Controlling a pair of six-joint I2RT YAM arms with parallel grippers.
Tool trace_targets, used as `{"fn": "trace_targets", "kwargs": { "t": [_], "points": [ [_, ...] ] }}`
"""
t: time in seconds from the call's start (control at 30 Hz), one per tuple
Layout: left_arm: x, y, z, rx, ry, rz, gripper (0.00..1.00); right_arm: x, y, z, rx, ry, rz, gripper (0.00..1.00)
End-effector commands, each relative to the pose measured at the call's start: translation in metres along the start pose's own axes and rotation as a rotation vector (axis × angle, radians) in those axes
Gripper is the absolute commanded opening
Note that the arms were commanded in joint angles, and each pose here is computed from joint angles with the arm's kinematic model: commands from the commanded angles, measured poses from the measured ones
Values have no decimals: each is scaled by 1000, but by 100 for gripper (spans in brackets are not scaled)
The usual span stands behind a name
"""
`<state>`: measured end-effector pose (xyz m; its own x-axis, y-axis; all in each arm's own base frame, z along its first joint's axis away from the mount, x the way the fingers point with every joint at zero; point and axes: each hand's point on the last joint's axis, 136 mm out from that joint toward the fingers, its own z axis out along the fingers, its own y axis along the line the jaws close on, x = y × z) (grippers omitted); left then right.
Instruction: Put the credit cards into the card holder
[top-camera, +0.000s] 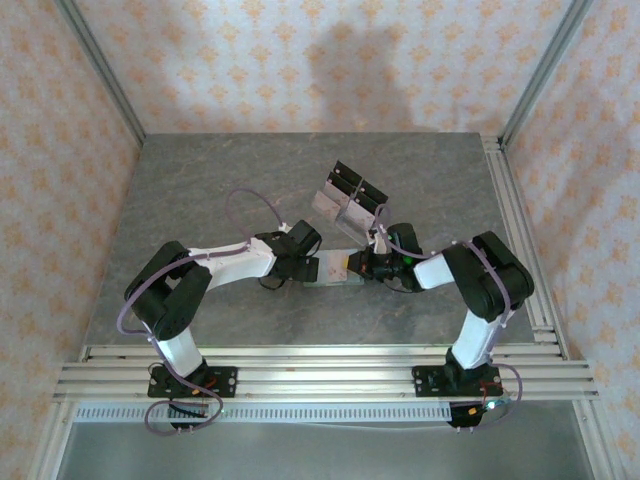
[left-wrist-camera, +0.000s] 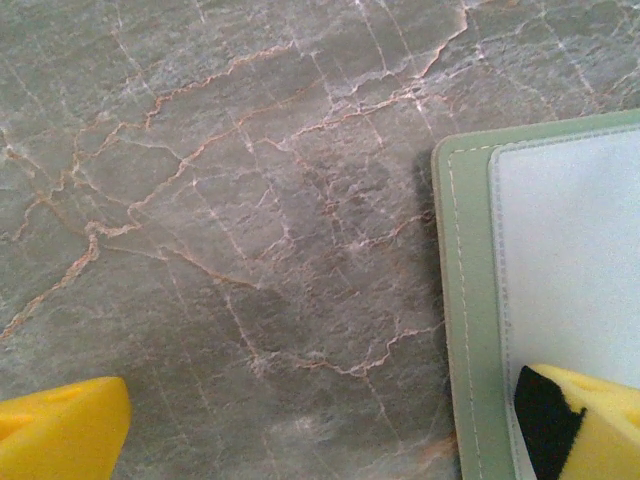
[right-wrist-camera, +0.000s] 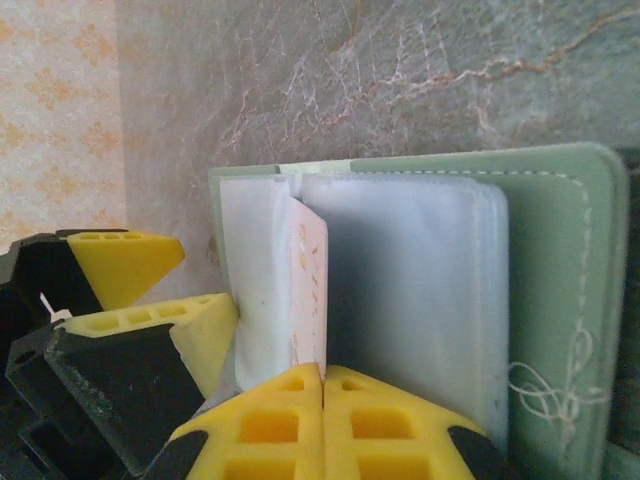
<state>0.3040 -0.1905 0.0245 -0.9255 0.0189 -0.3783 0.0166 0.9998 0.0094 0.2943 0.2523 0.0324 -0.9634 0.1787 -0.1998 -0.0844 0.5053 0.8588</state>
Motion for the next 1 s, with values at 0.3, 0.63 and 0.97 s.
{"fn": "trace_targets", "kwargs": {
  "t": [0.3, 0.63, 0.97],
  "points": [
    [11, 14, 7, -74, 30, 27, 100, 4, -14, 9, 2, 16, 51, 0],
    [12, 13, 7, -67, 30, 27, 99, 14, -11, 20, 38, 62, 24, 0],
    [11, 12, 6, -59, 24, 21, 99, 9, 1, 11, 66, 55, 11, 28]
  ]
}}
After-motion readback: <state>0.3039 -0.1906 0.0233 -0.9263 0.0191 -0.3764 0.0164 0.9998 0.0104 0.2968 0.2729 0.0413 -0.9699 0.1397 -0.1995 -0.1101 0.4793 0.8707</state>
